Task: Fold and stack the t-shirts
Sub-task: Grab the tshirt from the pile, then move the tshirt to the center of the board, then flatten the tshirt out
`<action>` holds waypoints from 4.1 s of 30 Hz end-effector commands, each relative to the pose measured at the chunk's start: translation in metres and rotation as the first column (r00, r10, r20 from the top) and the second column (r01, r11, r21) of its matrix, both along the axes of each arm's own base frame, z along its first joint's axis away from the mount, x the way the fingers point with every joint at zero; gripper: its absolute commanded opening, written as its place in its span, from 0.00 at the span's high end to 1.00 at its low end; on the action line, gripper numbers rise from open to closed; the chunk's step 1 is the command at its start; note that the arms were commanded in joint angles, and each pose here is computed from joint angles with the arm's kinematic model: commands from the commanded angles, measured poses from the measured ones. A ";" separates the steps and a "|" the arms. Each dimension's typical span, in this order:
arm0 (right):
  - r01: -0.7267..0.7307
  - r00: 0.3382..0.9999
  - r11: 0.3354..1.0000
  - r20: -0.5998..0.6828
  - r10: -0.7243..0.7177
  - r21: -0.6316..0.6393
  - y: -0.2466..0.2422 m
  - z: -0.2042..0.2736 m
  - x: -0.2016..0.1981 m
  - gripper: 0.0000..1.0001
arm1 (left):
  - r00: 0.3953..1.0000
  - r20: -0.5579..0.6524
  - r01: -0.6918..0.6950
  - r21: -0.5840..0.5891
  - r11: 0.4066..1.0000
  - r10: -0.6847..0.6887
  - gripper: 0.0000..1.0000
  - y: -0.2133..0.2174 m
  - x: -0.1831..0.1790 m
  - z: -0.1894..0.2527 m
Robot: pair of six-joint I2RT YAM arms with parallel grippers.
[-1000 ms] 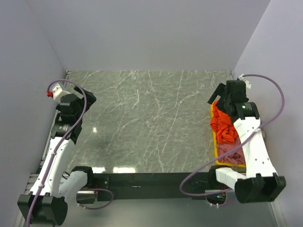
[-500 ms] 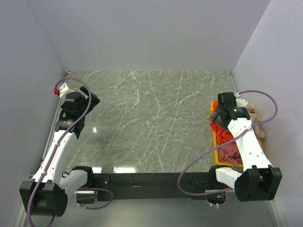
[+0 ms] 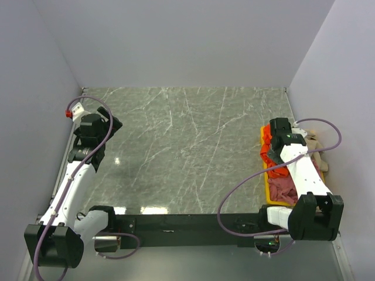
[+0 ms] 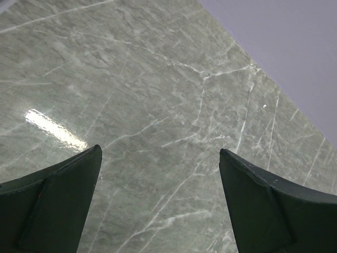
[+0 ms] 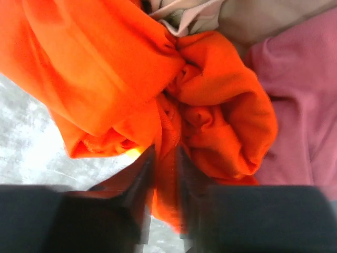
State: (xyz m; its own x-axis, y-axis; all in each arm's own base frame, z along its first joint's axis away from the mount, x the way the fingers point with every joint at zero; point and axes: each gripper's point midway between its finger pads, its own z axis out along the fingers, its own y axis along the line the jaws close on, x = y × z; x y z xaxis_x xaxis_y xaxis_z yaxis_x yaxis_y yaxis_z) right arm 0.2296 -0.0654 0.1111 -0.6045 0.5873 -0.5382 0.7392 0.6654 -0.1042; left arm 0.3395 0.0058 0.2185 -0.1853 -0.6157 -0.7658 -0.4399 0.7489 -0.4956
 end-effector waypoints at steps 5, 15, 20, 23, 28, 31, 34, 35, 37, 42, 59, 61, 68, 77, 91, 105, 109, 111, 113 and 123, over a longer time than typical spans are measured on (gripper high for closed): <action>0.052 0.997 0.999 0.052 -0.051 -0.012 -0.010 -0.001 0.003 1.00 | 0.996 0.015 -0.093 0.068 0.993 0.092 0.01 0.022 -0.006 0.010; -0.043 0.917 0.999 0.398 0.036 0.009 0.001 0.080 0.032 1.00 | 0.997 0.040 -0.076 0.059 0.995 0.073 0.01 0.018 -0.008 0.014; -0.039 0.720 0.998 0.691 0.061 -0.049 -0.001 0.189 0.038 1.00 | 0.998 0.034 -0.063 0.058 0.996 0.061 0.01 0.016 -0.006 0.013; -0.033 0.608 0.996 0.789 0.087 -0.084 -0.001 0.246 0.034 1.00 | 0.997 0.029 -0.069 0.058 0.996 0.068 0.01 0.017 -0.006 0.012; -0.037 0.474 0.992 0.872 0.125 -0.122 0.001 0.326 0.029 1.00 | 0.997 0.037 -0.064 0.055 0.996 0.062 0.01 0.016 -0.007 0.013; -0.079 0.375 0.986 0.912 0.165 -0.147 0.010 0.373 0.035 1.00 | 0.997 0.041 -0.062 0.053 0.997 0.059 0.01 0.016 -0.007 0.014; -0.188 0.281 0.965 0.931 0.234 -0.186 0.030 0.417 0.048 1.00 | 0.997 0.053 -0.066 0.050 0.997 0.063 0.01 0.016 -0.008 0.016; -0.261 0.277 0.946 0.924 0.265 -0.193 0.042 0.418 0.064 1.00 | 0.997 0.055 -0.056 0.046 0.997 0.054 0.01 0.014 -0.008 0.016; -0.313 0.220 0.920 0.924 0.312 -0.236 0.054 0.442 0.071 1.00 | 0.997 0.065 -0.038 0.039 0.999 0.035 0.01 0.011 -0.007 0.017; -0.502 0.092 0.800 0.899 0.427 -0.329 0.117 0.480 0.117 1.00 | 0.996 0.084 -0.027 0.020 0.999 0.025 0.01 0.007 -0.007 0.023; -0.698 -0.592 0.398 0.792 0.146 -0.595 0.410 0.566 0.122 1.00 | 0.926 0.015 -0.372 -0.144 0.917 0.378 0.01 0.044 -0.061 0.038; -0.700 -0.586 0.406 0.798 0.143 -0.587 0.407 0.568 0.114 1.00 | 0.921 0.030 -0.380 -0.154 0.912 0.388 0.01 0.046 -0.071 0.042; -0.744 -0.215 0.532 0.899 0.381 -0.404 0.354 0.442 0.171 1.00 | 0.875 0.030 -0.469 -0.204 0.860 0.484 0.01 0.057 -0.097 0.043; -0.735 0.499 0.678 0.693 0.520 0.020 0.220 0.092 0.172 0.76 | 0.898 -0.071 -0.439 -0.198 0.876 0.434 0.01 0.045 -0.092 -0.001; -0.672 0.608 0.740 0.581 0.541 0.013 0.191 0.060 0.114 0.08 | 0.840 -0.455 -0.392 -0.127 0.911 0.297 0.01 0.014 -0.087 -0.129; -0.680 0.671 0.726 0.481 0.564 0.098 0.206 0.009 0.100 0.08 | 0.803 -0.568 -0.326 -0.168 0.930 0.179 0.12 -0.007 -0.095 -0.182; -0.680 0.680 0.725 0.462 0.570 0.107 0.205 0.002 0.097 0.08 | 0.801 -0.581 -0.298 -0.179 0.937 0.144 0.21 -0.012 -0.087 -0.191; -0.678 0.687 0.727 0.449 0.572 0.111 0.204 -0.002 0.093 0.08 | 0.786 -0.601 -0.301 -0.171 0.938 0.143 0.26 -0.012 -0.086 -0.197; -0.672 0.695 0.732 0.437 0.571 0.114 0.201 -0.006 0.090 0.08 | 0.773 -0.615 -0.309 -0.152 0.939 0.155 0.29 -0.010 -0.086 -0.200; -0.682 0.713 0.717 0.356 0.604 0.148 0.197 -0.021 0.061 0.09 | 0.780 -0.620 -0.250 -0.187 0.950 0.084 0.99 -0.020 -0.078 -0.213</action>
State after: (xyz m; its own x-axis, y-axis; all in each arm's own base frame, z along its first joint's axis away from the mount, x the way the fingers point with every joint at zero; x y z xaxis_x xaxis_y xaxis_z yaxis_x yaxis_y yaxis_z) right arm 0.3041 0.1331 0.0915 -0.7250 0.2543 -0.6401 0.0908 0.9565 0.2772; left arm 0.2658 -0.0053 0.0169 -0.3841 -0.8347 -0.3946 -0.8323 0.4981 -0.2434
